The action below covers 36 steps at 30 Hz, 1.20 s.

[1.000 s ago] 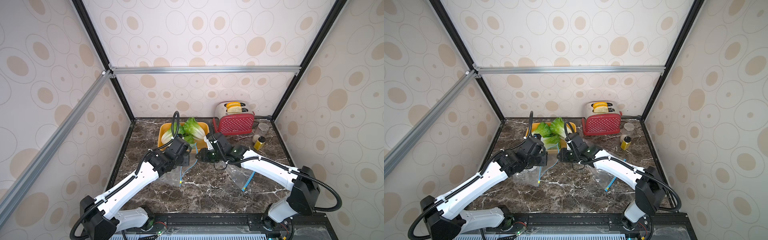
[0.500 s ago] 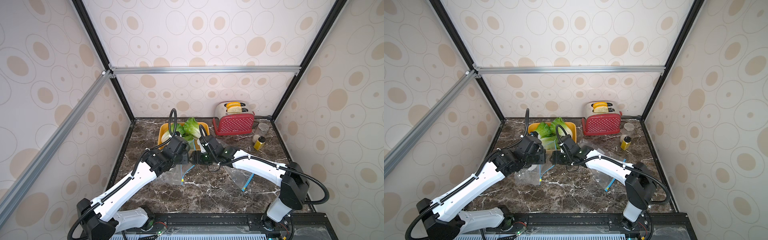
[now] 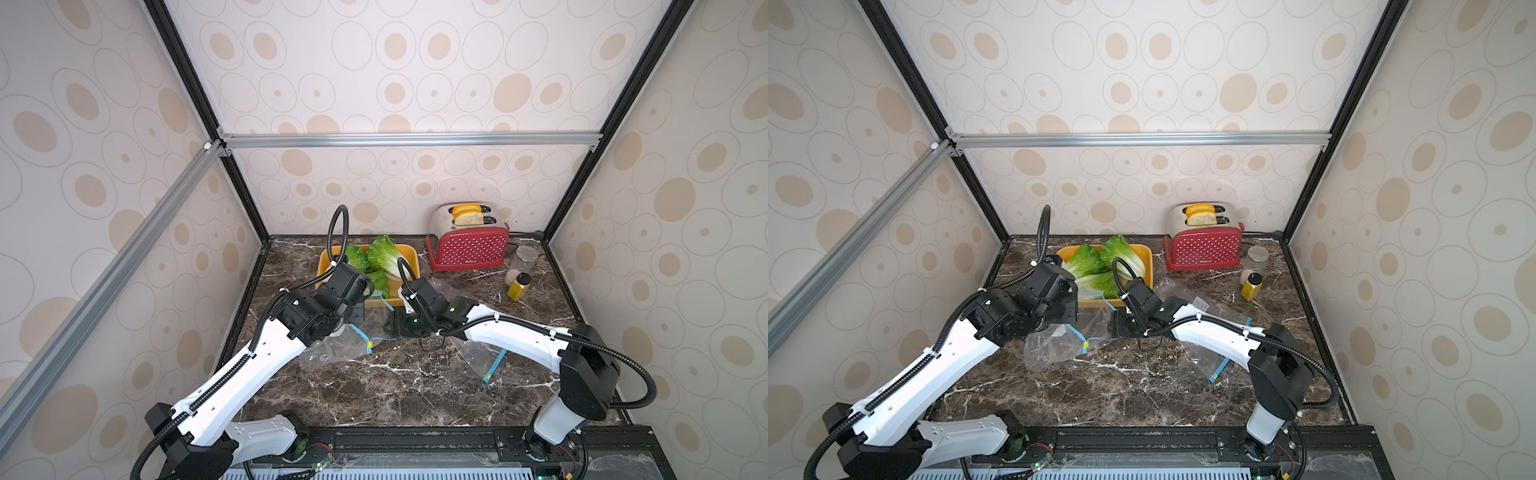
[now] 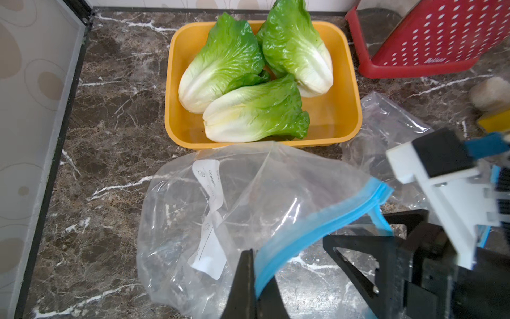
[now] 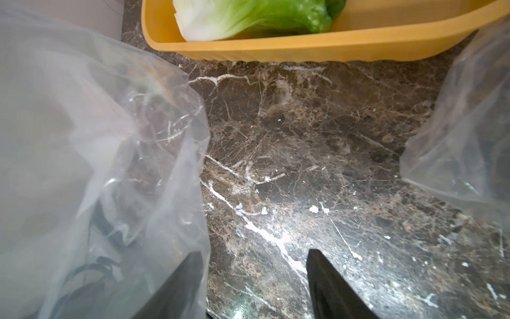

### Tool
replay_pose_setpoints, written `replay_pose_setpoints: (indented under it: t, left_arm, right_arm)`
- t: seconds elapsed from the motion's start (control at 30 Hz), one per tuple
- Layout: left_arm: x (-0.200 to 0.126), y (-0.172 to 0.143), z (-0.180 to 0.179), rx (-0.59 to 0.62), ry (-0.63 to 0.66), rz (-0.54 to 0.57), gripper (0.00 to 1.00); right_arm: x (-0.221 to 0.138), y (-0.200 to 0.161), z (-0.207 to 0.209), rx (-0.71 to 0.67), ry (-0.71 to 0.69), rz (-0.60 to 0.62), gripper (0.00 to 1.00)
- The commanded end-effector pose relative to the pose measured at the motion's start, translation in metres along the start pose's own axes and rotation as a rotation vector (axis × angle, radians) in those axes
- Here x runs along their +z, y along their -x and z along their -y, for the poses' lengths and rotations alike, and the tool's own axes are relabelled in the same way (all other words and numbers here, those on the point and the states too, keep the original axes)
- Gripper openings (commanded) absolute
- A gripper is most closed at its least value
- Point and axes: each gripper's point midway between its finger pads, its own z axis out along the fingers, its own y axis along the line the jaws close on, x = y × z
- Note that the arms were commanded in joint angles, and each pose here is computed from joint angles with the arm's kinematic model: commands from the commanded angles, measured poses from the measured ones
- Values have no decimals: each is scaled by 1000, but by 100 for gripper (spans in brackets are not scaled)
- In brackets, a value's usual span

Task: Put the chinese cabbages into a zipper bag and zip it
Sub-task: Open the zipper of the food storage bag at the center of the board, then pick up the Chinese cabbage from the basket.

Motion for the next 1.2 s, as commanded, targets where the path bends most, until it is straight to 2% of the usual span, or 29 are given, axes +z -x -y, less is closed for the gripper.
replay_pose_setpoints:
  t: [0.0, 0.2, 0.33, 0.43, 0.5, 0.87, 1.1, 1.17]
  left_arm:
    - [8, -15, -14, 4, 46, -53, 0]
    - [21, -26, -35, -40, 87, -78, 0]
    - [23, -28, -51, -20, 164, -85, 0]
    - [23, -25, -57, -19, 195, -75, 0]
    - [27, -23, -60, -40, 188, -86, 0]
    - [34, -13, -84, -110, 216, -72, 0]
    - [38, -10, -83, -122, 211, -54, 0]
    - [39, -11, -82, -122, 209, -53, 0]
  right_arm:
    - [-39, 21, -45, -83, 141, 76, 69]
    - [-92, 40, -80, -222, 280, 159, 79]
    - [-105, 63, -64, -175, 254, 210, 85]
    - [-86, 86, -32, -76, 198, 209, 87]
    - [-66, 97, -21, -57, 191, 191, 88]
    - [44, 135, -4, -145, 222, 70, 94]
    - [84, 151, 17, -139, 197, 56, 94]
    - [91, 151, 13, -151, 232, 45, 91]
